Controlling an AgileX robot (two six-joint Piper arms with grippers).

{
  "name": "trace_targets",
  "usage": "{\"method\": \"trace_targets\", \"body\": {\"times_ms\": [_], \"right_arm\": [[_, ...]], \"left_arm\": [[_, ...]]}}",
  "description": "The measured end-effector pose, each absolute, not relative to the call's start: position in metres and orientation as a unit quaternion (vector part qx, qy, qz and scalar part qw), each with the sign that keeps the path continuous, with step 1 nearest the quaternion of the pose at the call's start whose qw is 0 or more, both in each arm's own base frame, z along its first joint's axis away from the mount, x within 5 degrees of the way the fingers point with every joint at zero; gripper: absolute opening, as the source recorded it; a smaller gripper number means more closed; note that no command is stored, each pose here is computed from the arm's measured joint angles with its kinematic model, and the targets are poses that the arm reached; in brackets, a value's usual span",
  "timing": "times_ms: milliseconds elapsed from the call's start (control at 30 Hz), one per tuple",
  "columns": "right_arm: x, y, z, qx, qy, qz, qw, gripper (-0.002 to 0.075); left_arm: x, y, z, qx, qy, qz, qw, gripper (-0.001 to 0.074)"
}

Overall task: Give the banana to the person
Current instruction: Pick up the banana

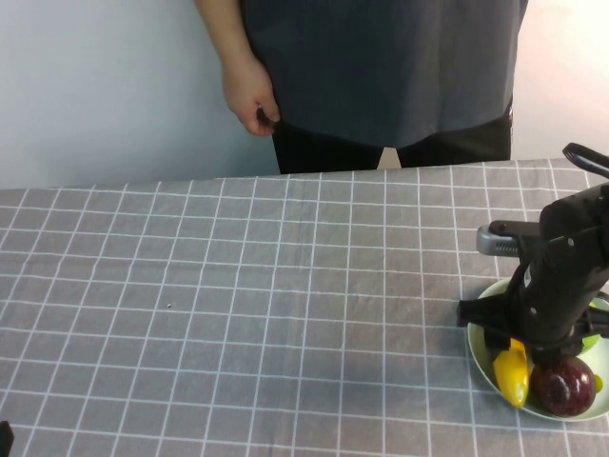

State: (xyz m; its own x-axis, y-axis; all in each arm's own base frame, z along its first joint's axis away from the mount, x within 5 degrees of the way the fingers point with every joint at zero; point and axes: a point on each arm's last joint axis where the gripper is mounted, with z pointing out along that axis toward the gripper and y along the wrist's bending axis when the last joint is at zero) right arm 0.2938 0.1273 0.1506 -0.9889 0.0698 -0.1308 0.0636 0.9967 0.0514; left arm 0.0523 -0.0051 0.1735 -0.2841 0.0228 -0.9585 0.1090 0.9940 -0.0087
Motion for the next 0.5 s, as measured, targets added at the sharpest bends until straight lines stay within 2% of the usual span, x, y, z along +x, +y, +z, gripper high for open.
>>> {"method": "trace_targets", "body": {"times_ms": [233,500], "right_arm": [[0.299,0.128,0.146,0.032,0.996,0.027,0.081,0.0366],[0.302,0.129,0.117,0.032,0.998,0.012,0.049,0.0366]], "left_arm": [[0.052,-0.005,0.174,0.041,0.8,-0.036,0.597,-0.0005],[0.052,-0.005,0.174,0.041,0.8,-0.036,0.597,-0.0005]]}}
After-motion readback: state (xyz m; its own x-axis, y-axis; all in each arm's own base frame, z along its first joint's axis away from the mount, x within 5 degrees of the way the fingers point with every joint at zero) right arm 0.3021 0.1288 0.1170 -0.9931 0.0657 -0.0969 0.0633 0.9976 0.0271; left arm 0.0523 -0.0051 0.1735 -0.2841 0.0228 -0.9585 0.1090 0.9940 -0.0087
